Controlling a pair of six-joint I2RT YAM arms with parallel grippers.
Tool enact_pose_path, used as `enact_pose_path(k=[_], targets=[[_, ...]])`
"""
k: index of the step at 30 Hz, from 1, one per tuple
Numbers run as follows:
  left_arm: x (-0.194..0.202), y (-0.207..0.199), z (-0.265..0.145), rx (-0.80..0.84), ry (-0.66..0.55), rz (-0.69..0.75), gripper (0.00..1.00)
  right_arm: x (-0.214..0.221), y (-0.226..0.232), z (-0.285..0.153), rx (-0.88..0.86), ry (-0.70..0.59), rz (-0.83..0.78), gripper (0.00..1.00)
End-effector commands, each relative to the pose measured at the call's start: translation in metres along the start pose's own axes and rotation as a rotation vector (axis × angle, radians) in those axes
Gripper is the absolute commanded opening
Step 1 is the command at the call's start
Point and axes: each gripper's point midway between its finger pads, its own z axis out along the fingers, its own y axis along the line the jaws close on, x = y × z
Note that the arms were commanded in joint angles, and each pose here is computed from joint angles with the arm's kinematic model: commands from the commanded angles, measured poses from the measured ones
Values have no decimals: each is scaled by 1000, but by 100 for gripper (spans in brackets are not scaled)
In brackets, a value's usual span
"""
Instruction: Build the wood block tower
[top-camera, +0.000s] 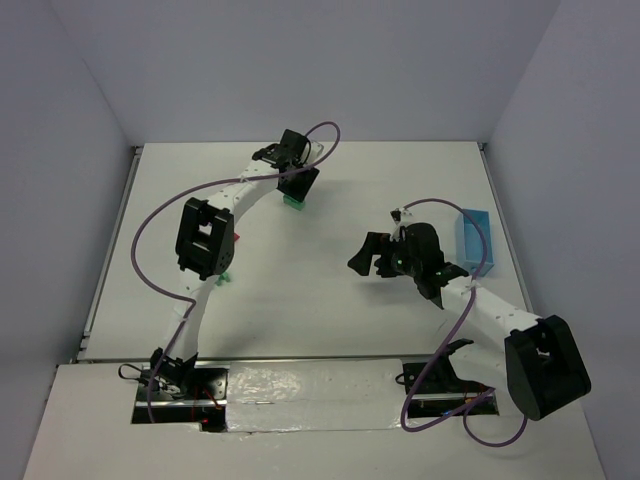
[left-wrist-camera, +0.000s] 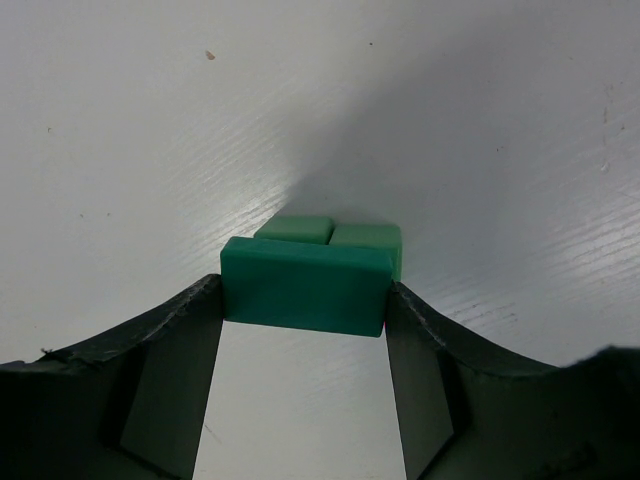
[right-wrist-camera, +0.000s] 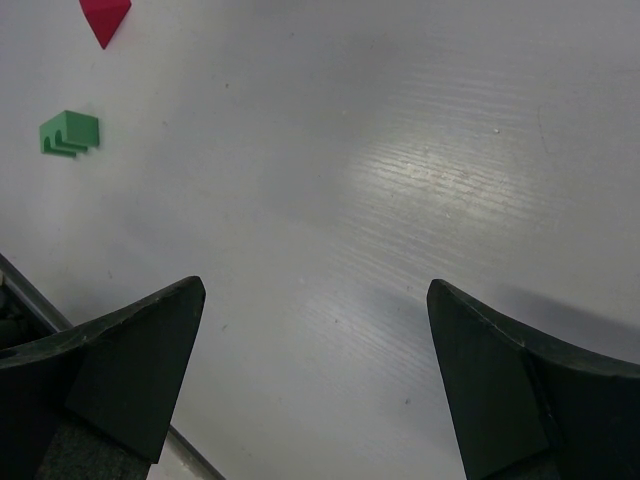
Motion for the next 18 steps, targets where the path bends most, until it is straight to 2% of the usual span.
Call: enact_pose_path(k=[1, 14, 18], targets=[[-14, 3, -4, 8, -37, -16, 58, -11, 7, 2, -26, -29, -26, 100], [-13, 1, 2, 28, -31, -36, 67, -10, 9, 3, -33, -23, -37, 100], [-10, 1, 4, 27, -21, -37, 74, -9, 11, 3, -36, -20, -41, 100]])
